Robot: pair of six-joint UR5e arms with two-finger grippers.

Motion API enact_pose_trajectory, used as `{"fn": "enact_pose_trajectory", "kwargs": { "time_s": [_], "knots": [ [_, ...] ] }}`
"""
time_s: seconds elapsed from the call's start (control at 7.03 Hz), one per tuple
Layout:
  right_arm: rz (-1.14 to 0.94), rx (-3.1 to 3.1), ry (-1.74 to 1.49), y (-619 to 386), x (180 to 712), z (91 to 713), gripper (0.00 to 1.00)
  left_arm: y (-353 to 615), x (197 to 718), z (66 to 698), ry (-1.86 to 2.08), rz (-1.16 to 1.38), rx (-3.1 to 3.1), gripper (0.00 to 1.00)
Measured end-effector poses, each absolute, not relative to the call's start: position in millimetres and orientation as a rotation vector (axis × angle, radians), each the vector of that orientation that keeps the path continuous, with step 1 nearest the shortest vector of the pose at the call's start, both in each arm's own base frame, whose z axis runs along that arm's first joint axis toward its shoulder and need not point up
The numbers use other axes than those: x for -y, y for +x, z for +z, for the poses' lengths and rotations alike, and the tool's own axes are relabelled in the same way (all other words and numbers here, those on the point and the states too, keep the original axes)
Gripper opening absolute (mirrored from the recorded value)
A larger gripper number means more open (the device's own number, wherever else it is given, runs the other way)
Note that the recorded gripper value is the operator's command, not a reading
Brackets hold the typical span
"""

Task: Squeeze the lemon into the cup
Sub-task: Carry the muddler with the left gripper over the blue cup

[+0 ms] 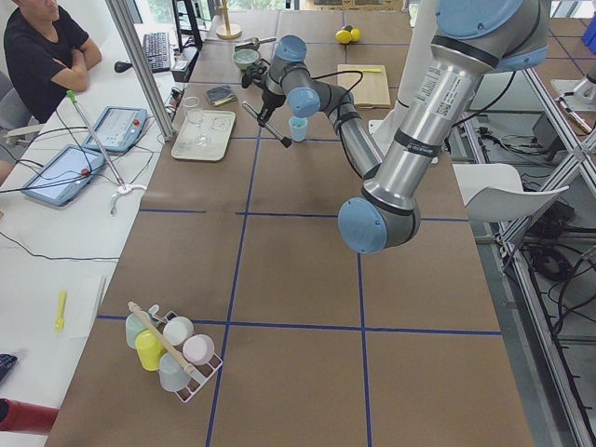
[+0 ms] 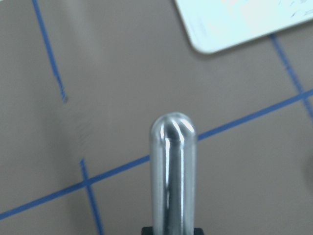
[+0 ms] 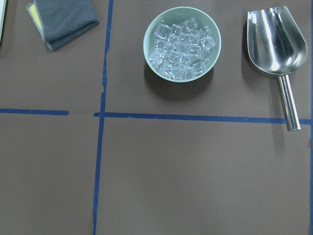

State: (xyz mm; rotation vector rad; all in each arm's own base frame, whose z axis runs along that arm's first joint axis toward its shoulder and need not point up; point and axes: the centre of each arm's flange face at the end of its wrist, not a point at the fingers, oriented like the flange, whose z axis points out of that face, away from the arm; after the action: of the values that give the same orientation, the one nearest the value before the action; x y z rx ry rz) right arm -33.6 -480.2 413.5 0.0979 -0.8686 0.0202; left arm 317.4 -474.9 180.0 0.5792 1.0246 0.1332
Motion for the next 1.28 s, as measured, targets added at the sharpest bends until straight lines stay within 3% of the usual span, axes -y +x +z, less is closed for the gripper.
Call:
{"fn": "enact_pose_trajectory", "kwargs": {
  "time_s": [0.43,1.0,1.28],
  "knots": [
    [0.055,0.858,0.080,-18.9,474.4,431.0,1.00,315.4,436.5,171.3,0.848,0.091,-1.262,0.00],
    [0.065,0.857,0.068,-16.2,470.3,438.2,1.00,421.3,322.0,180.5,1.010,-0.204,-1.279,0.00],
    [0.069,0.857,0.066,-14.5,468.8,439.3,1.00,441.8,302.9,171.1,1.045,-0.269,-1.233,0.00]
  ]
}}
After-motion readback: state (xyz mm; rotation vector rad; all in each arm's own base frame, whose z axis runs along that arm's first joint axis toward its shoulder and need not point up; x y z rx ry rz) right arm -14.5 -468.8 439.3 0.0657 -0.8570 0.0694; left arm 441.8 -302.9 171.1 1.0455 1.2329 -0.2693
